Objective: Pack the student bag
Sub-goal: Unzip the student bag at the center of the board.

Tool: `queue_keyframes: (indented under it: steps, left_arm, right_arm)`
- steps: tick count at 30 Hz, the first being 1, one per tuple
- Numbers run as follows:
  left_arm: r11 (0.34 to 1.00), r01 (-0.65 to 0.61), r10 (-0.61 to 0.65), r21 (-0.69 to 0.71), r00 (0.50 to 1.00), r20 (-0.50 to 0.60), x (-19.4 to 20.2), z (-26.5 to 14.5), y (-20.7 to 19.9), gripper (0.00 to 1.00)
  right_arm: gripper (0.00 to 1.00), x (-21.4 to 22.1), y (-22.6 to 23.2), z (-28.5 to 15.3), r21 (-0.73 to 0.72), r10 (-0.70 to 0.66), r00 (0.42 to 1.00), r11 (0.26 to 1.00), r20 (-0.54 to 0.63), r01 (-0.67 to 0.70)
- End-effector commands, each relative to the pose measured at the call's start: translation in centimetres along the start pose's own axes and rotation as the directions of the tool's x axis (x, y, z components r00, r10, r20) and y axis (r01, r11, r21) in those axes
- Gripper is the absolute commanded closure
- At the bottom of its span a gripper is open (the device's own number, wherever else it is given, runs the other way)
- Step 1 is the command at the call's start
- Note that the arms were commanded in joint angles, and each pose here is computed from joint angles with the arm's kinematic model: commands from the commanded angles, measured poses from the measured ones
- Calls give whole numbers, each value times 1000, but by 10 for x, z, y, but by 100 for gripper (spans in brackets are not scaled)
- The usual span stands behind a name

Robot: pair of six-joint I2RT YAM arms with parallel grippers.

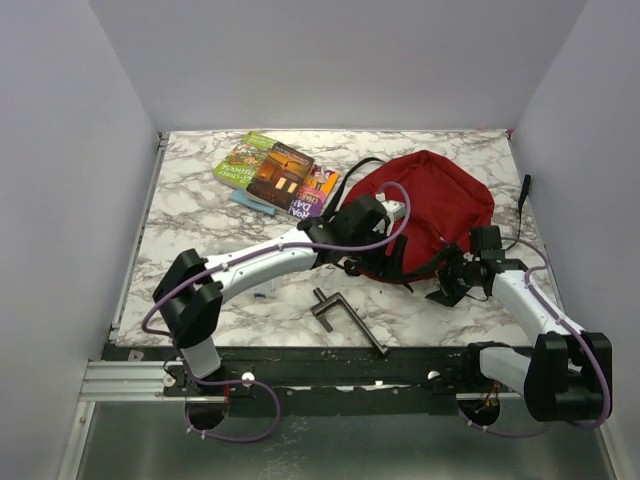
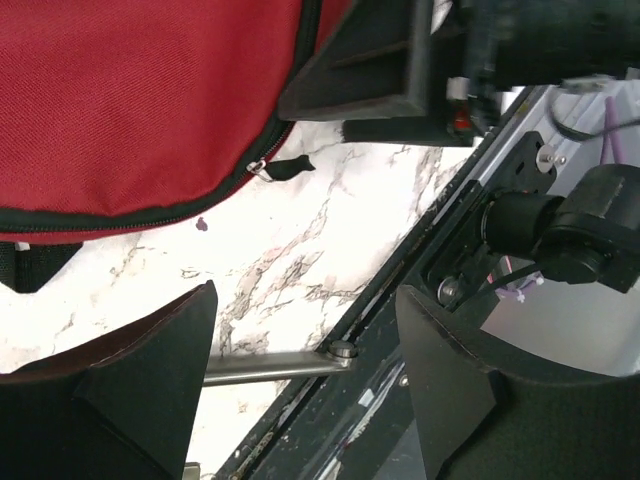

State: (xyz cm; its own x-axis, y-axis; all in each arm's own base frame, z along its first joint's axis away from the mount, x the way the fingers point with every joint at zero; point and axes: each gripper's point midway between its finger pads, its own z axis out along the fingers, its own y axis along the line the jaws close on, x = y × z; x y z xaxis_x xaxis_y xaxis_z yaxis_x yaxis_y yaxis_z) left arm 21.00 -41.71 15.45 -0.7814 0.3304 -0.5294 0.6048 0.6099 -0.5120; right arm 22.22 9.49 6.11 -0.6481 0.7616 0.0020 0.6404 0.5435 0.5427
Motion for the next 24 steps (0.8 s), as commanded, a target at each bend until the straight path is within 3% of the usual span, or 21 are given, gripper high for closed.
queue_keyframes:
  steps: [1, 3, 8, 10, 13, 19, 22, 24]
  left_arm:
    - [999, -16, 21, -30, 989, 146, -8, -12, -4, 25]
    - [1000, 8, -8, 4, 988, 156, -4, -9, -8, 25]
    - [998, 0, -18, 65, 961, 276, -4, -1, -12, 28]
    - [1000, -3, -7, 31, 952, 307, -8, 9, -7, 32]
    - [993, -66, 96, -96, 929, 357, -15, 24, 3, 32]
    - [887, -322, 434, -332, 827, 358, -16, 34, 0, 20]
    - [837, -418, 529, -353, 784, 325, -14, 42, -14, 15]
    - [833, -406, 522, -377, 802, 291, -13, 47, -17, 17]
  right_arm:
    - [28, -4, 20, 17, -117, 87, 996, 989, -20, -88]
    - [35, -5, 28, 22, -150, 98, 994, 983, -45, -104]
    - [64, -2, 34, 23, -174, 110, 991, 977, -79, -123]
    - [83, -3, 36, 20, -175, 98, 992, 978, -74, -110]
    - [99, -2, 41, 18, -183, 88, 992, 978, -91, -103]
    - [99, -5, 38, 11, -76, 56, 992, 995, -110, -64]
    - [100, -7, 36, 8, -57, 52, 995, 997, -91, -57]
    - [99, -7, 36, 5, -60, 64, 995, 996, -76, -69]
